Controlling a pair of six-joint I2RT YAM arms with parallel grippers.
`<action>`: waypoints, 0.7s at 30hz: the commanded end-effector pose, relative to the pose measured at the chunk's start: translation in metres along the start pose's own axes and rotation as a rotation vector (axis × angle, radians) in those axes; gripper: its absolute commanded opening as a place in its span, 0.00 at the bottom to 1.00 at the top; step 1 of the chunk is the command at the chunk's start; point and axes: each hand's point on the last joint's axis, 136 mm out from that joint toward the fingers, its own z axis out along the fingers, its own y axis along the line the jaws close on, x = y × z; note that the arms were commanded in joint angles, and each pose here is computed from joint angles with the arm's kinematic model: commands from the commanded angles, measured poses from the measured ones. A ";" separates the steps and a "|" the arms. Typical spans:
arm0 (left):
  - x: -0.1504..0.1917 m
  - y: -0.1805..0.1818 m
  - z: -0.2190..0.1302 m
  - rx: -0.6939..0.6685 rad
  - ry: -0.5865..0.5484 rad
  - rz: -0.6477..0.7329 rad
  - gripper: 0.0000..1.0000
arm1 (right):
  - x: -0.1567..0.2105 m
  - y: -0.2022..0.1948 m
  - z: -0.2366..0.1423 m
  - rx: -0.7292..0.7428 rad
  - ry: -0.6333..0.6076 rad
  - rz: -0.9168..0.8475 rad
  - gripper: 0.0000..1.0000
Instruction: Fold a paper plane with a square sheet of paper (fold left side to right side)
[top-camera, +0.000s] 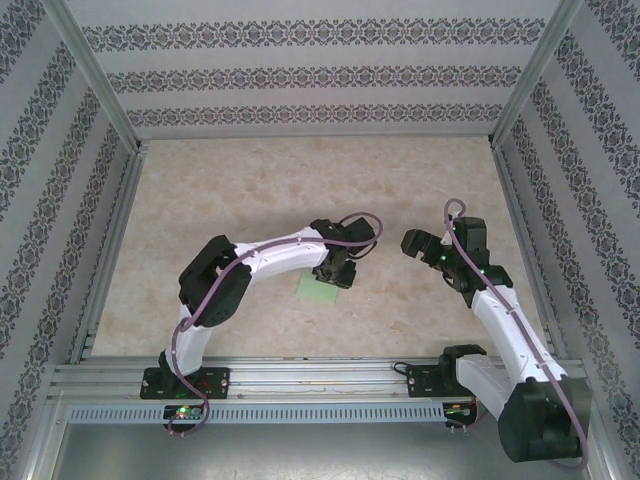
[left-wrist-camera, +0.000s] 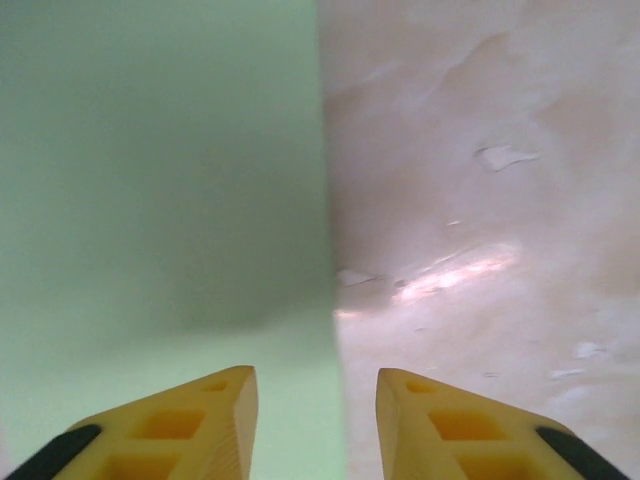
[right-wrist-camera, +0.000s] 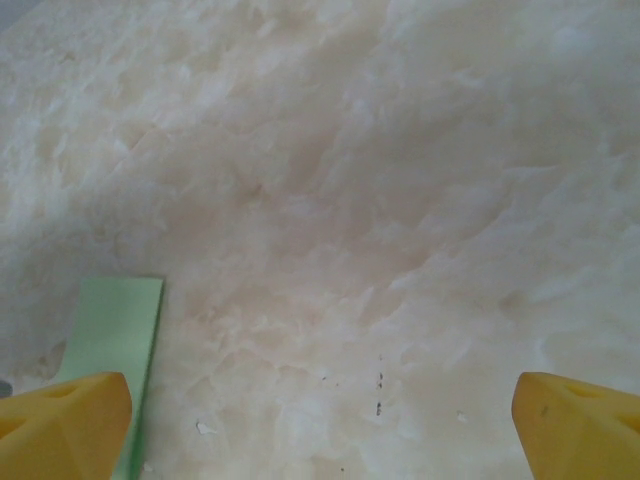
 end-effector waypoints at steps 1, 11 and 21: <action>-0.017 -0.026 -0.001 0.173 -0.013 -0.039 0.39 | -0.004 0.011 -0.001 -0.053 0.034 0.009 0.97; -0.060 -0.020 -0.049 0.435 -0.179 -0.086 0.43 | 0.017 0.050 0.011 -0.243 0.200 0.091 0.75; -0.067 0.057 -0.068 0.504 -0.310 -0.223 0.42 | 0.070 0.116 0.058 -0.298 0.359 0.044 0.41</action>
